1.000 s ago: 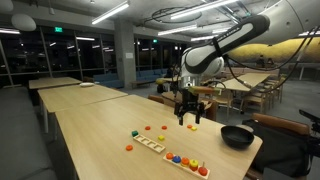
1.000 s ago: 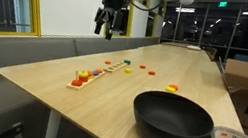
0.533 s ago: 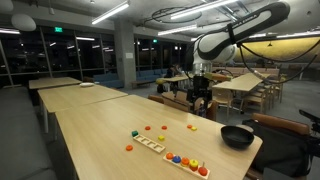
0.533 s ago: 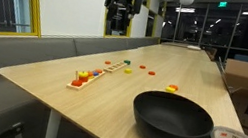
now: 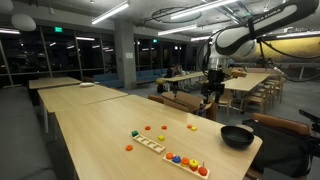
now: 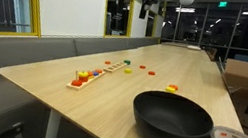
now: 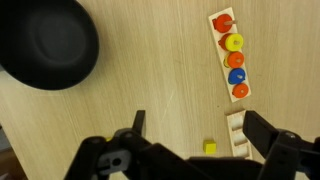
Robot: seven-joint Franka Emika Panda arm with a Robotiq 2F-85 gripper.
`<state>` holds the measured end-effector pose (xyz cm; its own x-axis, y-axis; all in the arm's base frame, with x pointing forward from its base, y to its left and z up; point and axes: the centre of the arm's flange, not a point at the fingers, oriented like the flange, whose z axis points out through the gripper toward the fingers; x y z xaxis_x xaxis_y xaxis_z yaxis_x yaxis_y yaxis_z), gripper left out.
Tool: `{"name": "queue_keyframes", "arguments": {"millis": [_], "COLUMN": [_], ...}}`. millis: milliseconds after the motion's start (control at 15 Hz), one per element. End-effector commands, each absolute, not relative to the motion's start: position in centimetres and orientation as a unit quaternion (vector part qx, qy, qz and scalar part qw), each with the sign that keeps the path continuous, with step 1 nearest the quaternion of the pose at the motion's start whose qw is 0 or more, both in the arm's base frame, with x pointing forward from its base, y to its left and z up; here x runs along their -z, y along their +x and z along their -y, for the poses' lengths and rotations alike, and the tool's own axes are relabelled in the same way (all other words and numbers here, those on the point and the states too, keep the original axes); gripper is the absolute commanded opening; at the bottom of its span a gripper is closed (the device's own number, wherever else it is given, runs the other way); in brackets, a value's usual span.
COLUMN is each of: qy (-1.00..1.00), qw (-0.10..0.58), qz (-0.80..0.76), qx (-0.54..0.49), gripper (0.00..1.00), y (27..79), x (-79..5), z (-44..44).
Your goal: Put the orange object in the middle position on the wooden board
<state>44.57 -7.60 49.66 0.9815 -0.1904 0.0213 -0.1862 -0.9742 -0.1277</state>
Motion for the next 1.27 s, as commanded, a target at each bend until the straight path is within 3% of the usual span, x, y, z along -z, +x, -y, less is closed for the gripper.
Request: {"name": "queue_keyframes", "arguments": {"millis": [0,600,1200], "qy": [-0.995,-0.996,-0.996], "qw": [0.064,0.063,0.070], "qz": [-0.063,-0.041,-0.044], "qx": [0.039,0.046,0.040], "gripper": [1.00,1.00,1.00], "y": [41.4,38.8,39.8], "x": [-51.0,-52.4,-51.8], "z": [7.9,7.4,7.3]}}
